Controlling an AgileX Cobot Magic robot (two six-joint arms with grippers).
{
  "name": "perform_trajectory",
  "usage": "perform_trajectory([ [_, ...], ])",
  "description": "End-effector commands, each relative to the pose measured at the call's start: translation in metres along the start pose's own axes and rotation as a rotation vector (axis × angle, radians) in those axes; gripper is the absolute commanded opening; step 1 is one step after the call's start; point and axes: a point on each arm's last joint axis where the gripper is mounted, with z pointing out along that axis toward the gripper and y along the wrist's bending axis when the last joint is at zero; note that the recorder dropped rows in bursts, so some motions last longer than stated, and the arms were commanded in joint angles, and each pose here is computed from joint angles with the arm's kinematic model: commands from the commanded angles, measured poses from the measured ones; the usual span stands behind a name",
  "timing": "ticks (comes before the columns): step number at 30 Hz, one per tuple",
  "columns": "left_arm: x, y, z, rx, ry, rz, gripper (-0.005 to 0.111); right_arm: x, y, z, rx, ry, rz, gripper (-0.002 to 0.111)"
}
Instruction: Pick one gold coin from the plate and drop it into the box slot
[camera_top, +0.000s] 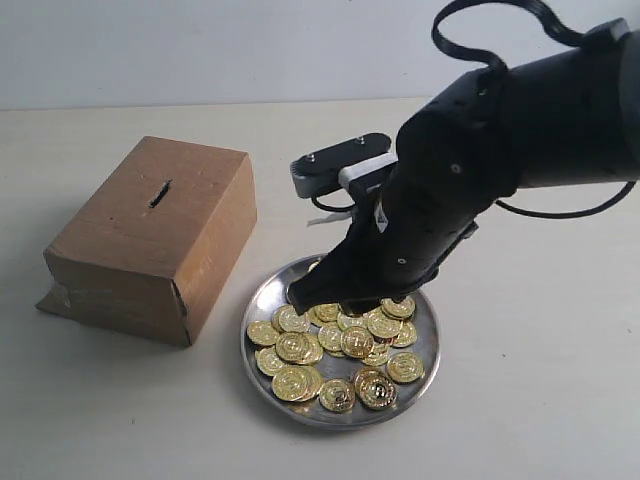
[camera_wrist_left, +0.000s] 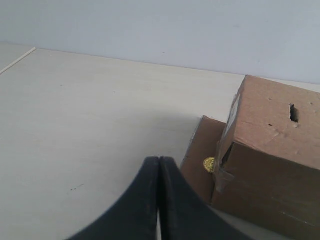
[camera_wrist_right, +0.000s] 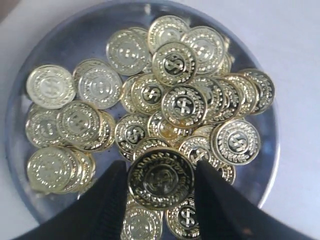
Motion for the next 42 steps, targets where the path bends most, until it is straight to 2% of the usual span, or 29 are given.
perform_trajectory([
  [1,-0.001,0.000,0.000,0.004,-0.019,-0.002,0.000,0.002,0.005,-0.024,-0.077,-0.020,-0.117,0.025],
  [5,-0.001,0.000,0.000,0.004,-0.019,-0.002,0.000,0.002,0.010,-0.042,-0.142,-0.068,-0.151,0.025],
  [13,-0.001,0.000,0.000,0.004,-0.019,-0.002,0.000,0.001,0.010,-0.051,-0.149,-0.102,-0.191,0.025],
  [18,-0.002,0.002,0.000,-0.017,-0.029,0.058,0.000,0.001,0.010,-0.052,-0.149,-0.104,-0.191,0.025],
  [19,-0.005,-0.001,0.000,0.016,-0.062,-0.084,0.000,0.000,0.010,-0.052,-0.150,-0.115,-0.190,0.025],
  [21,-0.011,-0.004,-0.001,0.063,-0.118,-0.296,0.000,-0.001,0.010,-0.052,-0.151,-0.125,-0.189,0.025],
  [22,-0.018,-0.005,-0.002,0.098,-0.190,-0.417,0.000,-0.001,0.010,-0.052,-0.151,-0.131,-0.189,0.025],
  [26,-0.031,-0.006,-0.006,0.143,-0.343,-0.430,0.000,-0.003,0.011,-0.052,-0.163,-0.145,-0.174,0.025],
  [28,-0.035,-0.006,-0.008,0.177,-0.380,-0.533,0.000,-0.004,0.011,-0.052,-0.165,-0.156,-0.172,0.025],
  [30,-0.035,-0.006,-0.008,0.203,-0.372,-0.660,0.000,-0.004,0.012,-0.052,-0.166,-0.156,-0.170,0.025],
  [32,-0.033,-0.006,-0.007,0.200,-0.325,-0.698,0.001,-0.004,0.012,-0.052,-0.168,-0.158,-0.169,0.025],
  [34,-0.041,-0.008,-0.009,0.211,-0.305,-0.680,0.007,-0.004,0.012,-0.052,-0.168,-0.160,-0.168,0.025],
  [35,-0.050,-0.011,-0.009,0.220,-0.259,-0.640,0.017,-0.005,0.012,-0.053,-0.168,-0.169,-0.168,0.025],
  [36,-0.053,-0.013,-0.008,0.223,-0.229,-0.632,0.022,-0.005,0.012,-0.053,-0.169,-0.172,-0.168,0.025],
  [38,-0.062,-0.019,-0.002,0.242,-0.111,-0.618,0.038,-0.006,0.012,-0.053,-0.168,-0.182,-0.179,0.025],
  [40,-0.069,-0.027,0.007,0.272,-0.012,-0.598,0.046,-0.006,0.012,-0.053,-0.166,-0.186,-0.205,0.025],
  [42,-0.073,-0.036,0.016,0.302,0.062,-0.563,0.046,-0.006,0.012,-0.053,-0.165,-0.187,-0.214,0.025],
])
